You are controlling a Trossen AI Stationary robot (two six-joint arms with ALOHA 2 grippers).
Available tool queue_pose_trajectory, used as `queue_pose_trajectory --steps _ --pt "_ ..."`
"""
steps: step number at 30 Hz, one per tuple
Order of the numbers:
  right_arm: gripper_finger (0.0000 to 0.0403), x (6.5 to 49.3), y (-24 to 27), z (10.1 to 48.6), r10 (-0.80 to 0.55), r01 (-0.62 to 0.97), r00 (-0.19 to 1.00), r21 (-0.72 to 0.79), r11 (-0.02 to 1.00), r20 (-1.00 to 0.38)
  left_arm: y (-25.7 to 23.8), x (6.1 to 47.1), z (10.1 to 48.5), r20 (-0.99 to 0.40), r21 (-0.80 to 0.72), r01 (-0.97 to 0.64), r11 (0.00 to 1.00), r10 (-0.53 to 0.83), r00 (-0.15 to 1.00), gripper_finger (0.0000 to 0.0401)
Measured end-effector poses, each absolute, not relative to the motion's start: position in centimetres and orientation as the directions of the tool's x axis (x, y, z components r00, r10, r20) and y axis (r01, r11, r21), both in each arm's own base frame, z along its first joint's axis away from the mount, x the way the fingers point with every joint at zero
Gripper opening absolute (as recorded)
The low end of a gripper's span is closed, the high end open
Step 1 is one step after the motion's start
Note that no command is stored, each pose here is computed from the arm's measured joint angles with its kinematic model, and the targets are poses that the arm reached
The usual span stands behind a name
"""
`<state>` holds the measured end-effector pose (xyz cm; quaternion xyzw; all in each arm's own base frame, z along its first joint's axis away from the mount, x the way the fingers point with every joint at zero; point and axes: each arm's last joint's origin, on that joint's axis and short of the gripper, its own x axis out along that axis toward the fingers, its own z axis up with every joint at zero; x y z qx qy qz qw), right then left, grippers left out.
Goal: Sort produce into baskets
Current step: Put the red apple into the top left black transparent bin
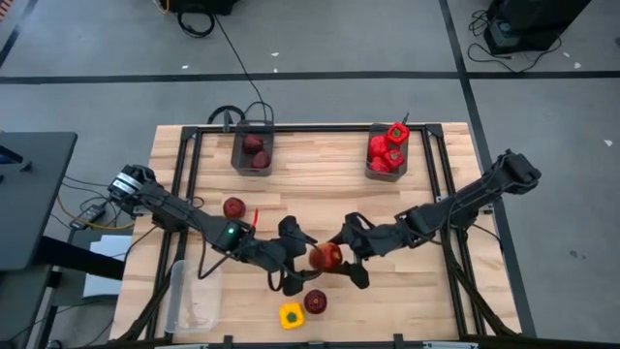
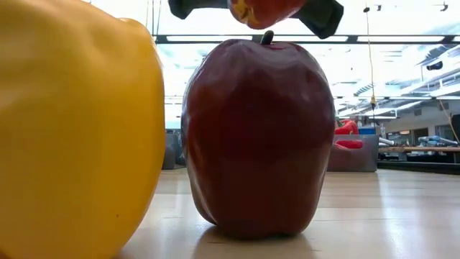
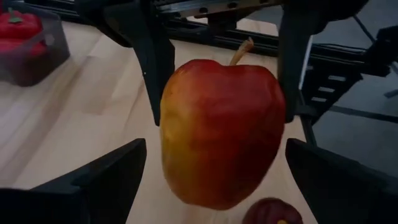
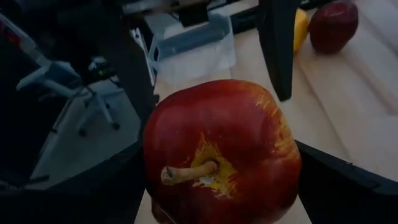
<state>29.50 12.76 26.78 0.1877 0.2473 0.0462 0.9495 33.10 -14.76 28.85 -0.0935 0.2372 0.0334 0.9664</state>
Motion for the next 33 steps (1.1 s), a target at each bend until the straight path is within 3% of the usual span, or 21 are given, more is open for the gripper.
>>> queue_pose_trajectory --steps 8,15,19,26,30,33 --pt "0.0357 29.3 11.8 27.9 0.168 -0.002 0.896 0.373 0.928 -0.412 -14.1 33.5 29.1 -0.439 -0.248 -0.16 0.956 0.036 0.898 0.0388" --pt "0.0368 29.5 11.3 28.0 0.183 -0.016 0.896 0.382 0.924 -0.404 -13.3 33.8 29.0 -0.45 -0.24 -0.173 0.955 0.048 0.892 0.0299" --pt "0.0391 29.6 10.5 28.3 0.143 0.018 0.904 0.373 0.928 -0.402 -12.2 34.0 29.1 -0.46 -0.231 -0.21 0.95 0.084 0.884 0.0298" --pt "0.0382 28.5 6.9 29.4 0.01 0.205 0.891 0.42 0.884 -0.455 -7.2 33.6 30.3 -0.498 -0.223 -0.364 0.904 0.215 0.84 0.0298" --pt "0.0382 27.6 5.5 30.3 0.039 0.196 0.888 0.454 0.869 -0.458 -2.2 32.6 30.6 -0.544 -0.129 -0.56 0.818 0.414 0.73 0.0298" --pt "0.0383 26.9 3.7 31.0 -0.035 0.253 0.892 0.432 0.866 -0.451 0.9 31.0 30.5 -0.618 -0.051 -0.651 0.757 0.489 0.616 0.0298"
